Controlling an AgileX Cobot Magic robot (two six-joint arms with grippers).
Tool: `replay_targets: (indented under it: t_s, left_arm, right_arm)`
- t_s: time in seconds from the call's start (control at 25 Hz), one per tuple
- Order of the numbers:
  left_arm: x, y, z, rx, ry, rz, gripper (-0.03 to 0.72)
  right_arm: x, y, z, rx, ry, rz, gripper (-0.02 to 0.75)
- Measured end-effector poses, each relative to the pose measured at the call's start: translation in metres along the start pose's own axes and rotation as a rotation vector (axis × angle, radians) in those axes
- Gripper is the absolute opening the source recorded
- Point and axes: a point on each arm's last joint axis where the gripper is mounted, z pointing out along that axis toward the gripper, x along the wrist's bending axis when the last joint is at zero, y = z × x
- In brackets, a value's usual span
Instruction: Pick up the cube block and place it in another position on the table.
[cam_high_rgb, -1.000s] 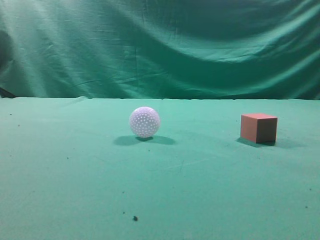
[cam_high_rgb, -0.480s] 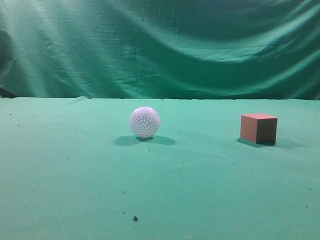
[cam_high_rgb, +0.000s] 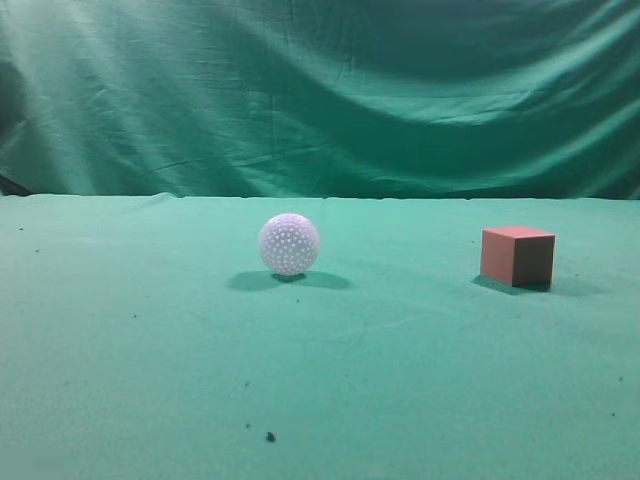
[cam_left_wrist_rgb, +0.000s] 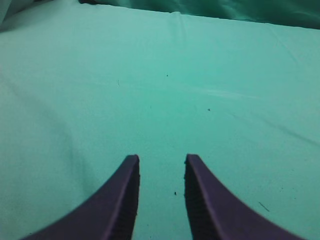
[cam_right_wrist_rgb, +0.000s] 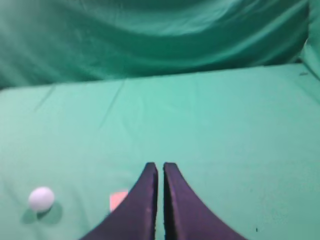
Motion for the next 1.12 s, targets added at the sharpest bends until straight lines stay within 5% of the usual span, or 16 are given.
replay_targets:
  t_s: [0.4, 0.96, 1.12]
  left_arm:
    - [0.000, 0.000, 0.000, 0.000, 0.000, 0.000, 0.262]
    - [0.000, 0.000, 0.000, 0.000, 0.000, 0.000, 0.262]
    - [0.000, 0.000, 0.000, 0.000, 0.000, 0.000, 0.262]
  right_arm:
    - [0.006, 0.028, 0.053, 0.465, 0.078, -0.147, 0.000]
    - [0.049, 0.009, 0.180, 0.872, 0.142, -0.273, 0.000]
    - [0.055, 0.004, 0.206, 0.900, 0.142, -0.315, 0.191]
